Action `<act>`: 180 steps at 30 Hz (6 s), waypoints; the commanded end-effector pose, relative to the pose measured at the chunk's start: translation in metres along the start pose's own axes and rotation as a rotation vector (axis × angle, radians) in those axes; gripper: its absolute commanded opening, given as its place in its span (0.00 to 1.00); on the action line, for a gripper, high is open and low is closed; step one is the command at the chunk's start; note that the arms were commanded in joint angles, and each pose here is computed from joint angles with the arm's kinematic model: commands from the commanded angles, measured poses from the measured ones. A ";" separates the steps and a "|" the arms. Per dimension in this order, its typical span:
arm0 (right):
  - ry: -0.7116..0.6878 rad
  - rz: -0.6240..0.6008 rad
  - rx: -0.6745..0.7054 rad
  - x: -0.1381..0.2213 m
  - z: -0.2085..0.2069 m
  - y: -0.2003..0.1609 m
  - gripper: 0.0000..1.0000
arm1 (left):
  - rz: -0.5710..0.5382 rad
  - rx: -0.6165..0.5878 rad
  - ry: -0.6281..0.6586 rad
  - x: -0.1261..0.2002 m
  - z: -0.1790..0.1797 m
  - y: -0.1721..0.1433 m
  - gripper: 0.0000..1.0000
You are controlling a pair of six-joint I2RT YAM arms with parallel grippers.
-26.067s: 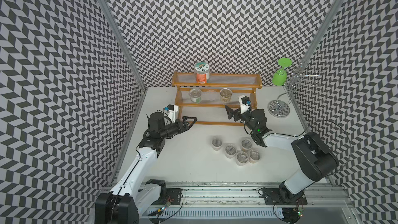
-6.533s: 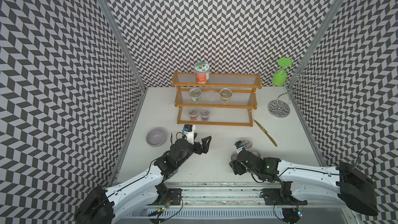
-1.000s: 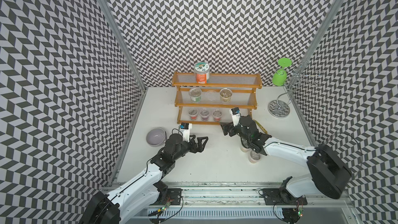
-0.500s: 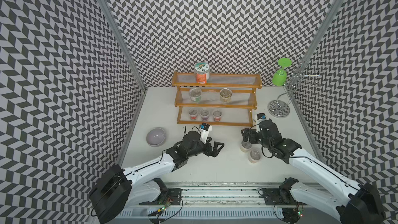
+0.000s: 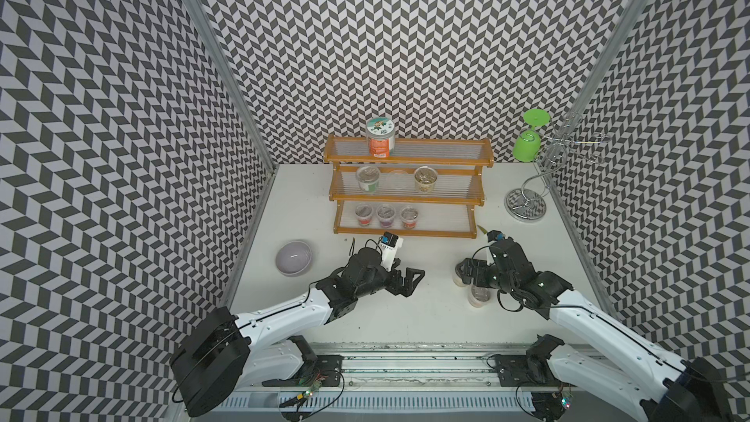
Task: Place the seed container on the shelf
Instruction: Move the seed jar to the center of the board, then pick up the seed jar at the center of the board, then place the seed jar on the shelf.
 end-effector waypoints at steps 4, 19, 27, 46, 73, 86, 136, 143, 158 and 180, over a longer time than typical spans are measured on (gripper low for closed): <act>0.004 0.068 0.067 -0.014 0.005 0.009 0.92 | -0.043 -0.023 0.015 0.009 -0.001 0.003 1.00; 0.030 0.132 0.171 -0.033 0.014 0.004 0.88 | -0.032 -0.040 -0.004 0.007 0.001 -0.003 1.00; 0.023 0.159 0.237 -0.042 0.026 0.005 0.84 | -0.010 -0.014 -0.013 0.002 0.006 -0.015 1.00; 0.106 0.094 0.399 -0.051 0.078 0.002 0.88 | -0.371 0.435 0.562 0.077 0.084 -0.032 1.00; 0.187 -0.245 0.611 -0.057 0.075 -0.034 0.83 | -0.054 -0.024 -0.098 0.035 0.021 -0.040 1.00; 0.175 -0.260 0.643 -0.061 0.077 -0.030 0.80 | -0.040 -0.069 -0.055 0.020 0.015 -0.042 0.99; 0.112 -0.315 0.533 -0.071 0.079 -0.016 0.75 | -0.049 -0.086 0.021 0.015 0.012 -0.035 1.00; 0.092 -0.372 0.455 -0.074 0.078 0.008 0.76 | -0.064 -0.081 0.048 0.016 0.013 -0.033 1.00; -0.010 -0.445 0.379 -0.102 0.050 0.070 0.76 | -0.124 -0.045 0.090 0.009 0.014 -0.020 0.99; -0.096 -0.488 0.308 -0.136 0.043 0.106 0.76 | -0.273 -0.212 0.023 -0.010 0.010 0.002 0.99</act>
Point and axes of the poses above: each gripper's point midway between its finger pads, its own x axis back along the fingers, its own z axis along the line the jaws close on, y = z × x, the point moved 9 cm from there along x, back along the fingers, and after that the axes turned 14 degrees about x, right-handed, at the moved point
